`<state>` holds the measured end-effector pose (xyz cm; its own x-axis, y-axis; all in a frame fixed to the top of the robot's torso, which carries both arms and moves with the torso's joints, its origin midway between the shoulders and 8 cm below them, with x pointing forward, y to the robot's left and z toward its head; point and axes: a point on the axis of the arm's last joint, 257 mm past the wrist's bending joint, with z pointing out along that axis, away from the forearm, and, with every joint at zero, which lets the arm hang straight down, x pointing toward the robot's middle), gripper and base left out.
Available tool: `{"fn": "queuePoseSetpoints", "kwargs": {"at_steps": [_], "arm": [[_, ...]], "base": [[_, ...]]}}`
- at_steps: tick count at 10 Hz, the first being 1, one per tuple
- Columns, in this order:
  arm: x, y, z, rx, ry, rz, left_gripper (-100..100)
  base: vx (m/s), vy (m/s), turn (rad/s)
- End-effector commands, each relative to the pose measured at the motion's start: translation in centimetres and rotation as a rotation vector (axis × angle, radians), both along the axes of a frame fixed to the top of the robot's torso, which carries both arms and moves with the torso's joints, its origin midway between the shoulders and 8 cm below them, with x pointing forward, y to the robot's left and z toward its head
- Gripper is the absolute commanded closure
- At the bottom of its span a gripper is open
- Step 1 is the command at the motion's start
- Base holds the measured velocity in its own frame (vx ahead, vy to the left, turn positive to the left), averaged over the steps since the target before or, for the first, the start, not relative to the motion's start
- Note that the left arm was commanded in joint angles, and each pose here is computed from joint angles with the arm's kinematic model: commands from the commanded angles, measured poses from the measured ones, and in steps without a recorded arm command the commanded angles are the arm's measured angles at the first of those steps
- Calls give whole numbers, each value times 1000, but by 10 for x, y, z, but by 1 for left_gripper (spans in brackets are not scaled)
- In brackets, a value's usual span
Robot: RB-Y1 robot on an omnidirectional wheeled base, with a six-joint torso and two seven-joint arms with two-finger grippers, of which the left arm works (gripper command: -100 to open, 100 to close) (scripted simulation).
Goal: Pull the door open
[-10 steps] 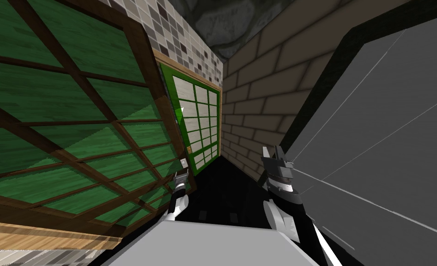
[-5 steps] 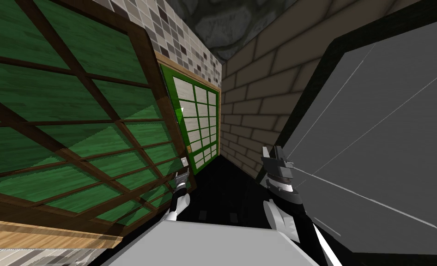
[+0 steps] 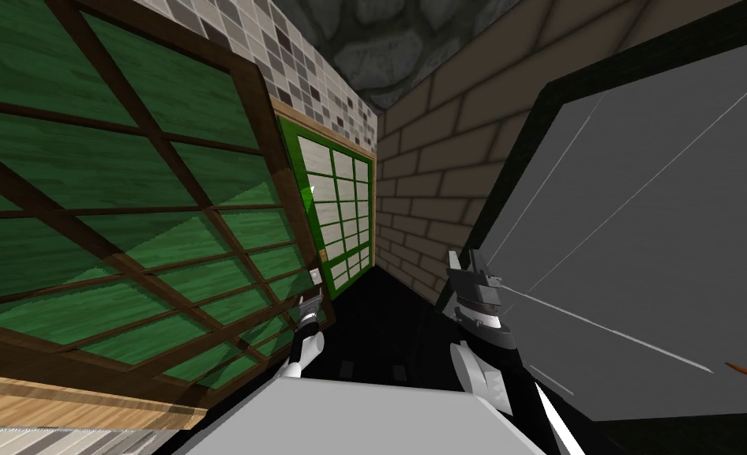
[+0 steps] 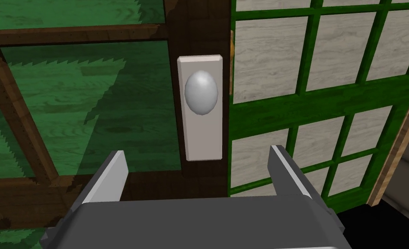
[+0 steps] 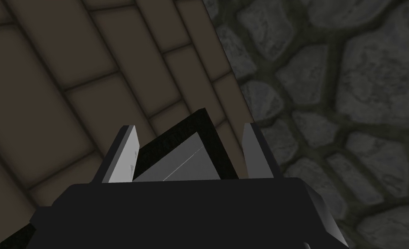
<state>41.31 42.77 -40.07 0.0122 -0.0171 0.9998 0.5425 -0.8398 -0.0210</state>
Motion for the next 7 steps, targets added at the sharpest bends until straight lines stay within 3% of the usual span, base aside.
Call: {"fn": "queuePoseSetpoints", "kwargs": {"at_steps": [1, 7], "arm": [[-8, 16, 1, -3, -5, 5, -100], [-37, 63, 0, -3, -7, 18, -100]], "base": [[188, -16, -36], [156, 6, -20]]}}
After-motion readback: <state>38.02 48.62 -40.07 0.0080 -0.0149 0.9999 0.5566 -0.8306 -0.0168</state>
